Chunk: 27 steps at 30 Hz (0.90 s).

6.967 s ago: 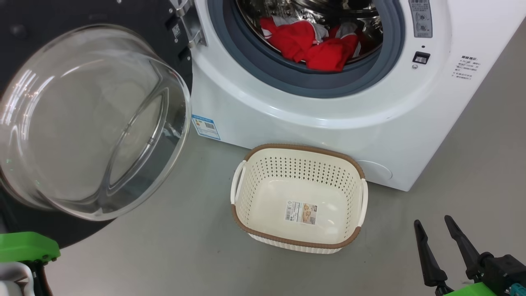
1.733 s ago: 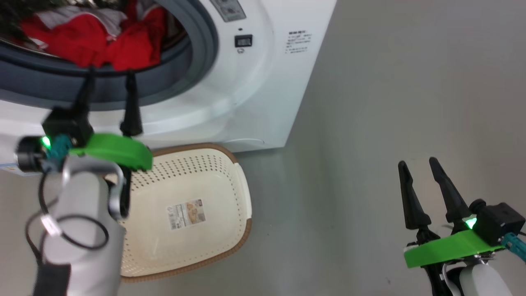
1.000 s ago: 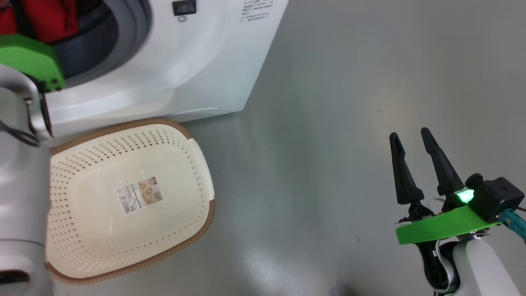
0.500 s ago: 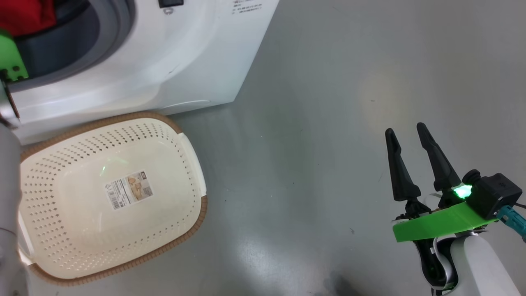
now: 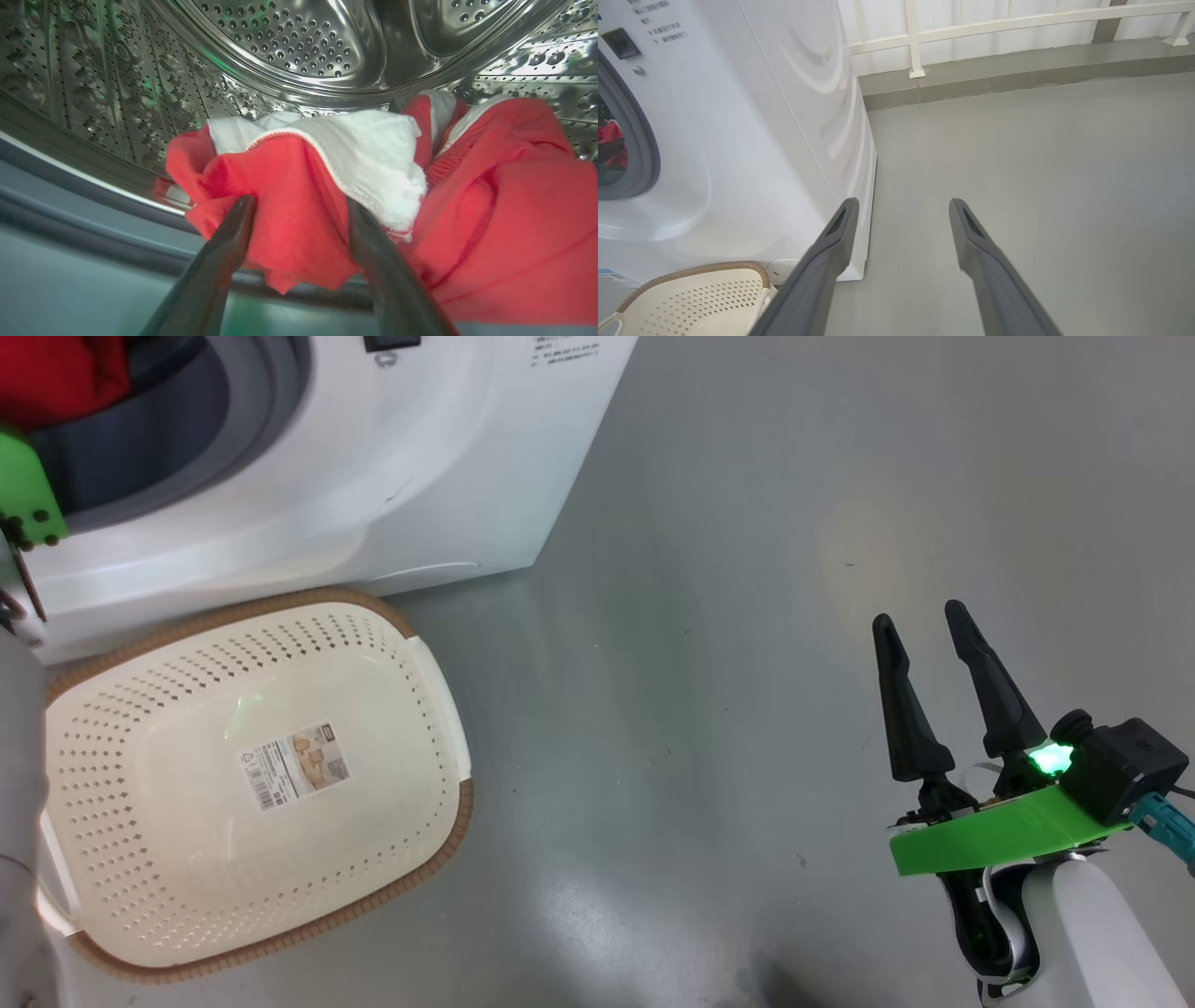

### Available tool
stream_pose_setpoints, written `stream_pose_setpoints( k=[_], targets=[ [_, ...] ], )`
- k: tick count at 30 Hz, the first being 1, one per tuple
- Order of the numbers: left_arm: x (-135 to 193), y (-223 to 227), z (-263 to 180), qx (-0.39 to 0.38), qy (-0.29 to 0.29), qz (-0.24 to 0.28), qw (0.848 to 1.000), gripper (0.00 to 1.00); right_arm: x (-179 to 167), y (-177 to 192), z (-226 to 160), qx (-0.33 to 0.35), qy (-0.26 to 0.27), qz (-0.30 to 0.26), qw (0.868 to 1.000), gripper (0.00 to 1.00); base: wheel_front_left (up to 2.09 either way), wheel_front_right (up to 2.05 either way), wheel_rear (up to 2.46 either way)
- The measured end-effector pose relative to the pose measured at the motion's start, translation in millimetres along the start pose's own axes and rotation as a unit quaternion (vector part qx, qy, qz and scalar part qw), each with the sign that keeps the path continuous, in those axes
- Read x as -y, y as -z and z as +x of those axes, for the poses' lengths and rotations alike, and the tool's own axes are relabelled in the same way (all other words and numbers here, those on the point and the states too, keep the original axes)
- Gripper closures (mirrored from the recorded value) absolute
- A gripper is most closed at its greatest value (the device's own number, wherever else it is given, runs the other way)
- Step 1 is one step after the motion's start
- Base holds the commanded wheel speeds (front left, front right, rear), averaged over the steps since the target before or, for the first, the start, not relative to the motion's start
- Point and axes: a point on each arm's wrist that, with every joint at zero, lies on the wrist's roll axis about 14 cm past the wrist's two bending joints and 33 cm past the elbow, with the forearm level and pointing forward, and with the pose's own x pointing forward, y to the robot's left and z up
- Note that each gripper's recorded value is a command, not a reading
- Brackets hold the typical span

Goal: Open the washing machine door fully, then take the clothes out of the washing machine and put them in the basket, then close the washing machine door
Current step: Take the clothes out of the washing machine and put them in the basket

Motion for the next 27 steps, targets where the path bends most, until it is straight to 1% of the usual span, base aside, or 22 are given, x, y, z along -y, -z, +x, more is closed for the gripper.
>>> stream_pose_setpoints(
  k=[1, 2, 3, 4, 6, 7, 8, 9, 15, 20, 24, 27],
  targets=[
    [0, 0, 0, -0.001, 0.0, 0.0, 1.0, 0.0, -1, -1, 1, 0.001, -0.001, 0.0, 1.0, 0.0, 0.0, 0.0, 0.0],
    [0, -1, 0, -0.003, 0.001, 0.001, 1.0, 0.25, -1, -1, 1, 0.002, -0.001, 0.0, 1.0, 0.0, 0.0, 0.0, 0.0],
    [0, -1, 0, -0.004, 0.001, -0.001, 1.0, 0.25, -1, -1, 1, 0.002, -0.002, 0.0, 1.0, 0.0, 0.0, 0.0, 0.0],
    [1, -2, 0, -0.004, 0.004, -0.003, 1.0, 0.39, -1, -2, 1, 0.002, -0.002, 0.0, 1.0, 0.0, 0.0, 0.0, 0.0],
    [2, -2, 0, -0.007, 0.005, -0.003, 1.0, 0.71, -2, -2, 0, 0.003, -0.003, 0.0, 1.0, 0.0, 0.0, 0.0, 0.0],
    [2, -2, -1, -0.008, 0.006, -0.002, 1.0, 0.79, -2, -2, 0, 0.003, -0.003, 0.0, 1.0, 0.0, 0.0, 0.0, 0.0],
    [2, -2, -1, -0.008, 0.006, -0.002, 1.0, 0.94, -2, -3, 0, 0.004, -0.003, 0.0, 1.0, 0.0, 0.0, 0.0, 0.0],
    [3, -2, -1, -0.009, 0.007, -0.002, 1.0, 1.0, -2, -3, 0, 0.004, -0.003, 0.001, 1.0, 0.0, 0.0, 0.0, 0.0],
    [2, -6, -3, -0.007, 0.012, -0.012, 1.0, 1.0, -4, -5, 0, 0.007, -0.006, 0.002, 1.0, 0.0, 0.0, 0.0, 0.0],
    [3, -14, -11, 0.009, 0.013, -0.04, 0.999, 1.0, -8, -8, 1, 0.012, -0.011, 0.005, 1.0, 0.0, 0.0, 0.0, 0.0],
    [-4, -8, -20, 0.011, 0.008, -0.059, 0.998, 1.0, -13, -11, 2, 0.017, -0.018, 0.008, 1.0, 0.0, 0.0, 0.0, 0.0],
    [-4, -17, -29, 0.038, 0.012, -0.069, 0.997, 1.0, -15, -12, 3, 0.02, -0.021, 0.01, 1.0, 0.0, 0.0, 0.0, 0.0]
  ],
)
